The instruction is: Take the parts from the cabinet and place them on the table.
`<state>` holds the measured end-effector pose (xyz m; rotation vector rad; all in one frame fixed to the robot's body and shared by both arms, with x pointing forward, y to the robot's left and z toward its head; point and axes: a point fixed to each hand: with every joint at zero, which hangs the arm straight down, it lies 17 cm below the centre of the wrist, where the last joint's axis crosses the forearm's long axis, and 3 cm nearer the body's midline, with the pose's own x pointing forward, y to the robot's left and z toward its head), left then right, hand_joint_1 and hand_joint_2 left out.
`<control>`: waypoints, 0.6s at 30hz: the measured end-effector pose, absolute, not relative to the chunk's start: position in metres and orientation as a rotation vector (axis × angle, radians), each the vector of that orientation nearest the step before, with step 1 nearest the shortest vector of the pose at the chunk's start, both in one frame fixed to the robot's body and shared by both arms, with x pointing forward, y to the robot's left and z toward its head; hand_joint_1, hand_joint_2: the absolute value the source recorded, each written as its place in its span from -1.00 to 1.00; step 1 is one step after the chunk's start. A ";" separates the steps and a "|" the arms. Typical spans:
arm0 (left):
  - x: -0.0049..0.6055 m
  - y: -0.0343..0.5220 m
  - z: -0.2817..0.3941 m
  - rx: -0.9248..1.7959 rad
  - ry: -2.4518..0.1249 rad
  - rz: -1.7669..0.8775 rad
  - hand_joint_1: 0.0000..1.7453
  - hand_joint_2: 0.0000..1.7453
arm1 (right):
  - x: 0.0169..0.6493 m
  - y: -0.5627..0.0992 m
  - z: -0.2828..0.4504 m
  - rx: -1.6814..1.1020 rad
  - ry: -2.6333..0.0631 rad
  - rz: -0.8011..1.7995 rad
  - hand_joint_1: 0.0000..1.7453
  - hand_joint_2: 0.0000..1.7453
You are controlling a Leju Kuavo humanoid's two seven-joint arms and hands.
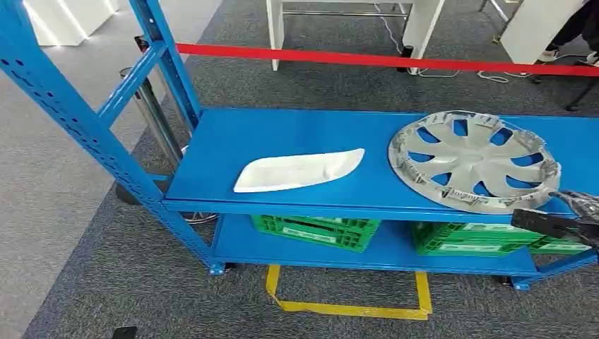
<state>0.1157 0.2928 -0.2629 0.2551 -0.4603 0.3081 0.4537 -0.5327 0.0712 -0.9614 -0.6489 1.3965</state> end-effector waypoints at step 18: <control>0.116 0.294 -0.263 0.258 -0.458 0.311 -1.00 1.00 | 0.499 -0.456 0.069 -1.026 -0.748 1.478 -1.00 1.00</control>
